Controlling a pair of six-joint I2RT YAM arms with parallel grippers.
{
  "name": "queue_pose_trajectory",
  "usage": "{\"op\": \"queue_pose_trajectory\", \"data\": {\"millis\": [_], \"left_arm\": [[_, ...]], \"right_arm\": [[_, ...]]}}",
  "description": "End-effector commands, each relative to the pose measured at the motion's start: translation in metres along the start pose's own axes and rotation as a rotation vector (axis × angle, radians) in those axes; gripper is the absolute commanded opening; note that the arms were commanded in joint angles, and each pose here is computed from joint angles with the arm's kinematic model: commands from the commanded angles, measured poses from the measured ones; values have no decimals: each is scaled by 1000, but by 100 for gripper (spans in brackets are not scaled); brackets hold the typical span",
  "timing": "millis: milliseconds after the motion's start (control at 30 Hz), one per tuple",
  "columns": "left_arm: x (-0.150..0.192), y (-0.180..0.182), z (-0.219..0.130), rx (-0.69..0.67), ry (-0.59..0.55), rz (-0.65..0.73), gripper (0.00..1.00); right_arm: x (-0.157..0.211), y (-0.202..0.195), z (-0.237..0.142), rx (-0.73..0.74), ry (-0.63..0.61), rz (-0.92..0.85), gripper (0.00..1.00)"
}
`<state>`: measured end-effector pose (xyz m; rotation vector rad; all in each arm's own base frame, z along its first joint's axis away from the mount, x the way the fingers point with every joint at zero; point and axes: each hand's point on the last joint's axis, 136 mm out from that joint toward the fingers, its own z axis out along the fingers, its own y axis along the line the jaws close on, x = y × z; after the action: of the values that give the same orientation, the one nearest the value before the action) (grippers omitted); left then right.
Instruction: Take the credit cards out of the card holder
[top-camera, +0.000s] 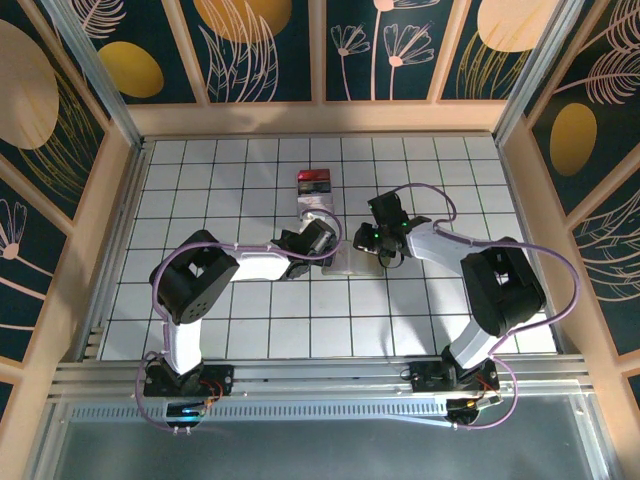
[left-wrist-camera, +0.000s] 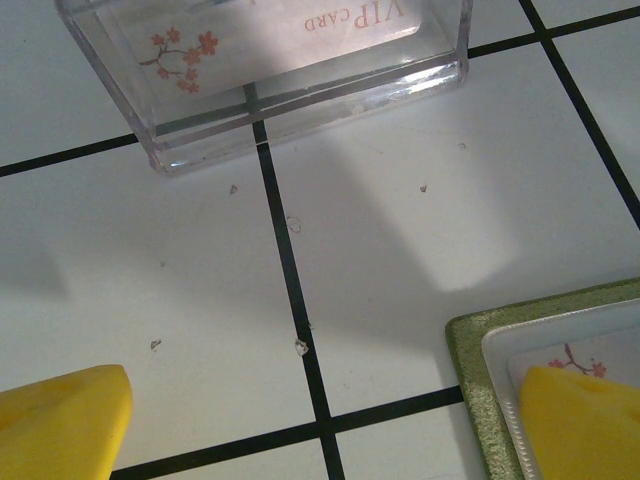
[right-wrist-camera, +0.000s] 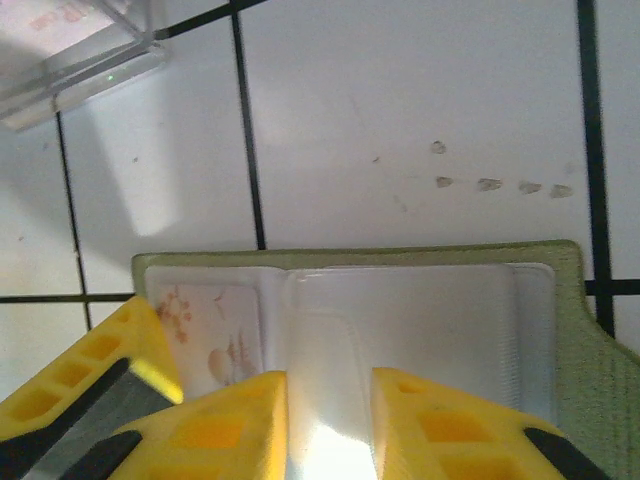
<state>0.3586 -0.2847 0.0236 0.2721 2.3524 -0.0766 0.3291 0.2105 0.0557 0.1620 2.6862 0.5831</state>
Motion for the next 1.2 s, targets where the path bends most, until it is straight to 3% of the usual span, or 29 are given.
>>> {"op": "queue_pose_trajectory", "data": {"millis": [0, 333, 500, 867, 1167], "left_arm": [[10, 4, 6, -22, 36, 5, 99], [9, 4, 6, -25, 34, 6, 99], [9, 5, 6, -31, 35, 5, 99], [13, 11, 0, -41, 46, -25, 99], [31, 5, -9, 25, 80, -73, 99]], "right_arm": [[-5, 15, -12, -75, -18, -12, 26], [-1, -18, -5, 92, -13, 20, 20], [-3, -41, -8, 216, -40, 11, 23], [21, -56, 10, 285, 16, -9, 28], [-10, -48, -15, 335, -71, -70, 31]]}}
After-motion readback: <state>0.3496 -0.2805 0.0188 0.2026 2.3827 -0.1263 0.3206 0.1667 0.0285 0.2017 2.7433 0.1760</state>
